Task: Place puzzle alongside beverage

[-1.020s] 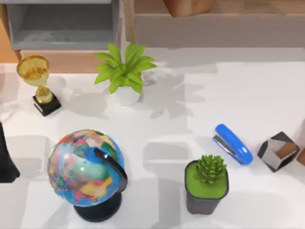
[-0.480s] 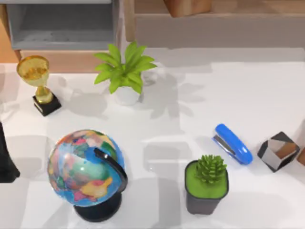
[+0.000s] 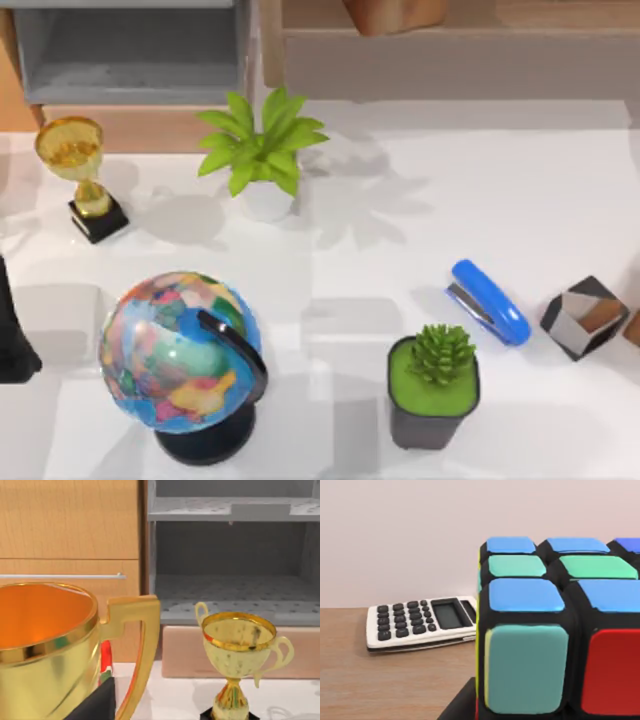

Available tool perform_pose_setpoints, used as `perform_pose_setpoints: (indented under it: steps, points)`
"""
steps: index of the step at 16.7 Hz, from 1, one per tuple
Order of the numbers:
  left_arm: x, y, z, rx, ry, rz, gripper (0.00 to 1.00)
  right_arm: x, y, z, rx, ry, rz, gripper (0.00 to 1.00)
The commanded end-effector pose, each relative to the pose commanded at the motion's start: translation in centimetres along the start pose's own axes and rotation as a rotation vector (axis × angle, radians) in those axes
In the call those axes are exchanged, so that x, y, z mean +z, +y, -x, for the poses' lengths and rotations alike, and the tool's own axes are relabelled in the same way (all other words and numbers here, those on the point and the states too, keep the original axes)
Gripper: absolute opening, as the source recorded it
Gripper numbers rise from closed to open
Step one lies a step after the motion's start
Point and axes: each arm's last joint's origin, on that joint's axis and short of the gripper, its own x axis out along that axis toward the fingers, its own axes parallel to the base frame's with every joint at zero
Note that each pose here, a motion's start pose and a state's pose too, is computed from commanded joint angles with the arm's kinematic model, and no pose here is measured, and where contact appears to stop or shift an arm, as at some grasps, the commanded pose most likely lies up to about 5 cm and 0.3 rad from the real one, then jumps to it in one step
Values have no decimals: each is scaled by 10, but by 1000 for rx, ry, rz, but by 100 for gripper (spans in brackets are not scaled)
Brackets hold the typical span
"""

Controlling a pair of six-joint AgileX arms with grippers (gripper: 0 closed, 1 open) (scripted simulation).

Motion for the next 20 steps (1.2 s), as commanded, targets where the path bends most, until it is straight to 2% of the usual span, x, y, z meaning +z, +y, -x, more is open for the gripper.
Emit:
perform_pose_setpoints:
  steps: [3, 5, 8, 11, 16, 20]
  points:
    - [0, 0, 0, 0, 0, 0, 100, 9, 33, 31, 38, 73, -54, 0]
    - [0, 0, 0, 0, 0, 0, 100, -1, 58, 53, 73, 185, -103, 0]
    - [0, 0, 0, 0, 0, 0, 100, -43, 96, 85, 120, 454, -171, 0]
    - [0, 0, 0, 0, 0, 0, 100, -100, 129, 126, 142, 784, -197, 0]
    - [0, 0, 0, 0, 0, 0, 100, -186, 156, 209, 91, 1299, -116, 0]
    - [0, 0, 0, 0, 0, 0, 100, -225, 155, 255, 8, 1551, -7, 0]
